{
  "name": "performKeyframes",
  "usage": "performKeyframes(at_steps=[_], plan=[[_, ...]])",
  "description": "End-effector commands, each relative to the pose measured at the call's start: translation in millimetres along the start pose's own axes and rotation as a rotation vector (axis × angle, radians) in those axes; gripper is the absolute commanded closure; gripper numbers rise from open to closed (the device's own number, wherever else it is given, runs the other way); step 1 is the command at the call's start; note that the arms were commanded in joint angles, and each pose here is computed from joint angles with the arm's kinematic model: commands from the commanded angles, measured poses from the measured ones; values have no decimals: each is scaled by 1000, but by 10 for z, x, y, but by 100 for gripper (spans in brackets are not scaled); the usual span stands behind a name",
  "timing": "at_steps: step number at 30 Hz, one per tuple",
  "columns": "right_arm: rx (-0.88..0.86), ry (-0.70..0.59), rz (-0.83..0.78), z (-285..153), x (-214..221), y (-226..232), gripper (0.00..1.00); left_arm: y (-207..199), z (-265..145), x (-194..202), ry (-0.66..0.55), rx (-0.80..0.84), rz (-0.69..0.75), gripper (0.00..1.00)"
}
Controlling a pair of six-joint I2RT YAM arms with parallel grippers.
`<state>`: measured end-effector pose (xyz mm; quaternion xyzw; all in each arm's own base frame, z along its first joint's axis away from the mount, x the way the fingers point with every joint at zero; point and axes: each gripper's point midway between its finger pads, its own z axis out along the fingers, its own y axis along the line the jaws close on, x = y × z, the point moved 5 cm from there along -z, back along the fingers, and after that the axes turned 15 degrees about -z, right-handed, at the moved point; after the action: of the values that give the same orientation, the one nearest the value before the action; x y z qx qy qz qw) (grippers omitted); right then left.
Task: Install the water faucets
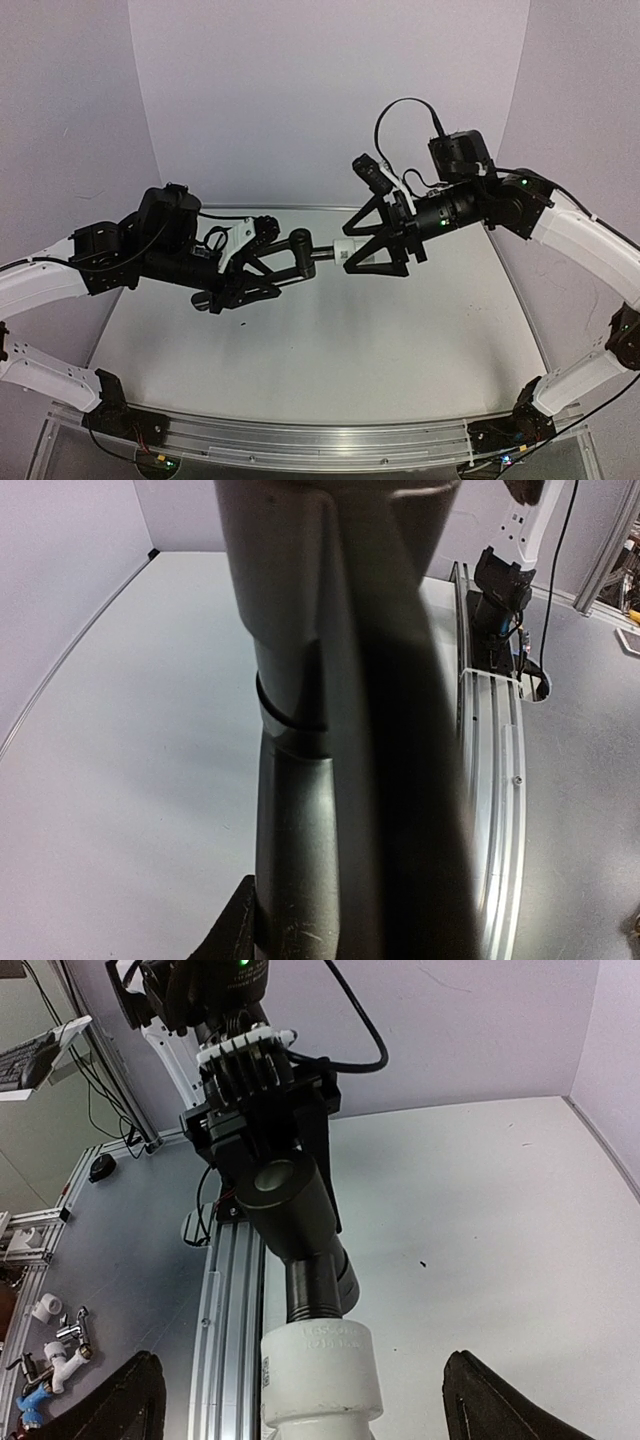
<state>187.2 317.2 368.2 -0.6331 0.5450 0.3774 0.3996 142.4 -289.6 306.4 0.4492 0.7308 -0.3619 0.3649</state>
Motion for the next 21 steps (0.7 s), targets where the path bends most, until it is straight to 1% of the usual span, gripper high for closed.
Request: performKeyframes(at_steps=[1,3,7,9,14,17,21], plan=[[-18,16,35,84,38,-20,14,-164,-360,-600,-265,33,72,100],[-38,9,63,108,30,-21,25,-168,-372,-594,-270,33,86,100],[-84,-11,142,140,-1,0,51,-140,-387,-560,-278,3,122,100],[-114,-18,192,152,3,25,66,-128,-404,-544,-285,-14,144,100],[-166,-60,298,157,-91,26,85,-117,-423,-496,-295,-34,213,100],[-190,-90,371,143,-145,-47,91,-108,-403,-471,-271,-40,237,100],[-217,-122,465,125,-176,-127,80,-71,-354,-453,-234,-62,247,100]])
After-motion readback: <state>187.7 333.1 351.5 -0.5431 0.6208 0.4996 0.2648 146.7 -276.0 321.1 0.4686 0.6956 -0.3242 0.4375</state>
